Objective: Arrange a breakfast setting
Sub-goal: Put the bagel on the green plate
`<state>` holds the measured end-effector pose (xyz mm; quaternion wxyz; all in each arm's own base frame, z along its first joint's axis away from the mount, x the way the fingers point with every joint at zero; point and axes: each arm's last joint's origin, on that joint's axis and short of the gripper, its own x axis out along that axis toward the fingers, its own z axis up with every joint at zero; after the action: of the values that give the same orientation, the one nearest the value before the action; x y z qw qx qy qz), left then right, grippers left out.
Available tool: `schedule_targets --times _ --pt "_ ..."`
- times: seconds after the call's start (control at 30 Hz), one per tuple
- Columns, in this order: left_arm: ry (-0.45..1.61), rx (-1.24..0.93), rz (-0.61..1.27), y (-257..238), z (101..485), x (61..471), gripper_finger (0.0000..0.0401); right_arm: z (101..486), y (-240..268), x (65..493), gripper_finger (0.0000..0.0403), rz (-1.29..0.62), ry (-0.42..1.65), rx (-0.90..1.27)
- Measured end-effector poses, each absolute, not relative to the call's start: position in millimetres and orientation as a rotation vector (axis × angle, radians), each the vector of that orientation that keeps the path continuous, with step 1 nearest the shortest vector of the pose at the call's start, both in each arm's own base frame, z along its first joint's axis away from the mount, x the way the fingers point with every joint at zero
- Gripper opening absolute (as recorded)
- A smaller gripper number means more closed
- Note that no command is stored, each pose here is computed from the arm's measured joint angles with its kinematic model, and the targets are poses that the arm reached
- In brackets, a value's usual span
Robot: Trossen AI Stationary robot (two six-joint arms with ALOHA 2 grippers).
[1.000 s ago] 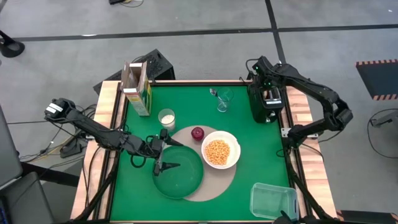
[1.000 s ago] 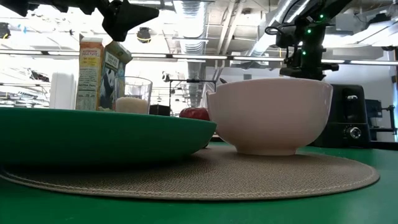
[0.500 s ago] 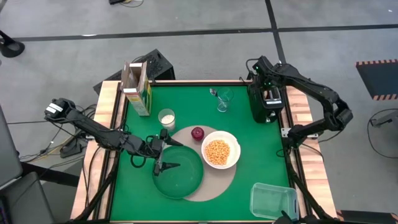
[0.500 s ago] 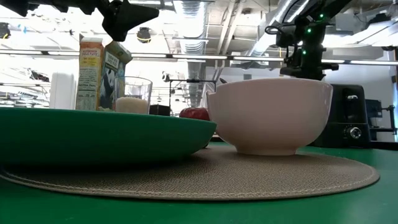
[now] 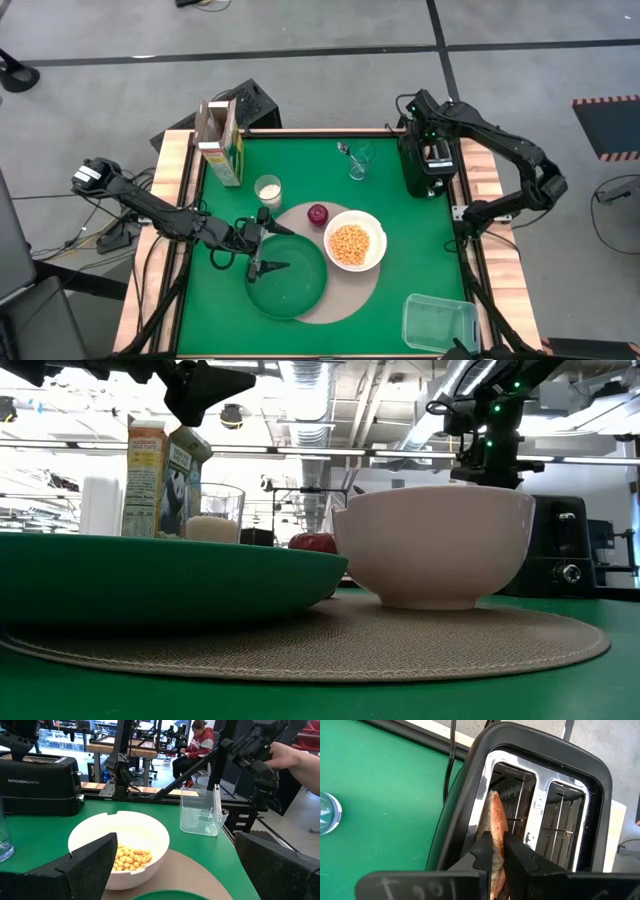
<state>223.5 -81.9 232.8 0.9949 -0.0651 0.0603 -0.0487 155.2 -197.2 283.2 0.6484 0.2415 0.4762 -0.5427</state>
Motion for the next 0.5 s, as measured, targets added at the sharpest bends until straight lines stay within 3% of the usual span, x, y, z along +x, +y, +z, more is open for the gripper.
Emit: schedule_targets --times 0.5 --pt "0.121 -0.13 -0.098 -82 233 224 0.0386 312 -199 156 0.0055 -1.241 1.028 0.54"
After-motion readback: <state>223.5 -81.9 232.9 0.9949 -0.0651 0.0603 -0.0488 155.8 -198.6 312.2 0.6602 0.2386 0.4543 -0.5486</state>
